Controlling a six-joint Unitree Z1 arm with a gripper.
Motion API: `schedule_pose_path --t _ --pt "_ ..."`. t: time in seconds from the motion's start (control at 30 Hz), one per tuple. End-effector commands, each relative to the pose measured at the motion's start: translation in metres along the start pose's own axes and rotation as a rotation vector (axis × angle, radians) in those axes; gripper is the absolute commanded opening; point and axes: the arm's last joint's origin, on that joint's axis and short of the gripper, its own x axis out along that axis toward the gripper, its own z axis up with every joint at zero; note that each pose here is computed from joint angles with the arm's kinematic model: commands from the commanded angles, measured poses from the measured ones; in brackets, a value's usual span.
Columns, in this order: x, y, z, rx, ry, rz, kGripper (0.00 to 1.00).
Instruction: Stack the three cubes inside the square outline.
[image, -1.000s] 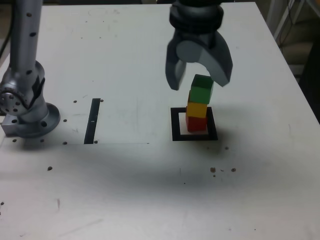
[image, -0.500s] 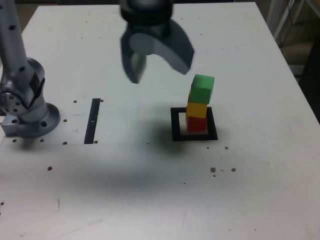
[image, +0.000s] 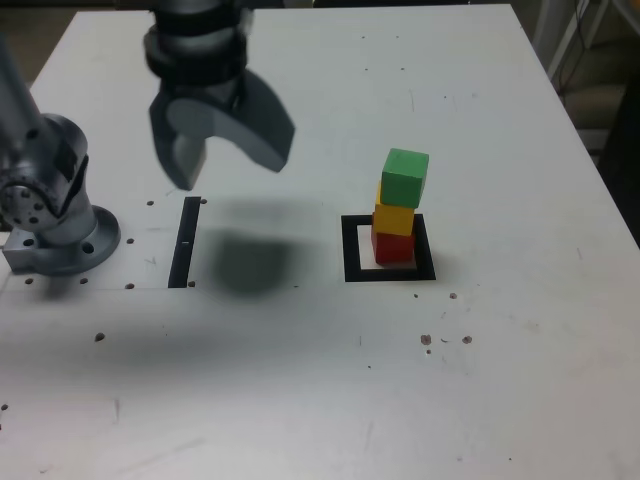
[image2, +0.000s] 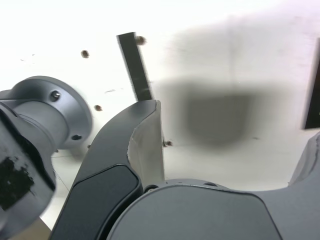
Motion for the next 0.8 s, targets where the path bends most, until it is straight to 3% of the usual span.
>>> schedule_pose_path --t 0.0,0.3,0.77 --pt "0.007 0.001 -0.007 -0.016 0.003 -0.003 1.0" --pt "0.042 0.004 -0.025 -0.057 0.063 -0.015 0.99" --pt "0.055 0.003 -0.032 -0.064 0.089 -0.02 0.99"
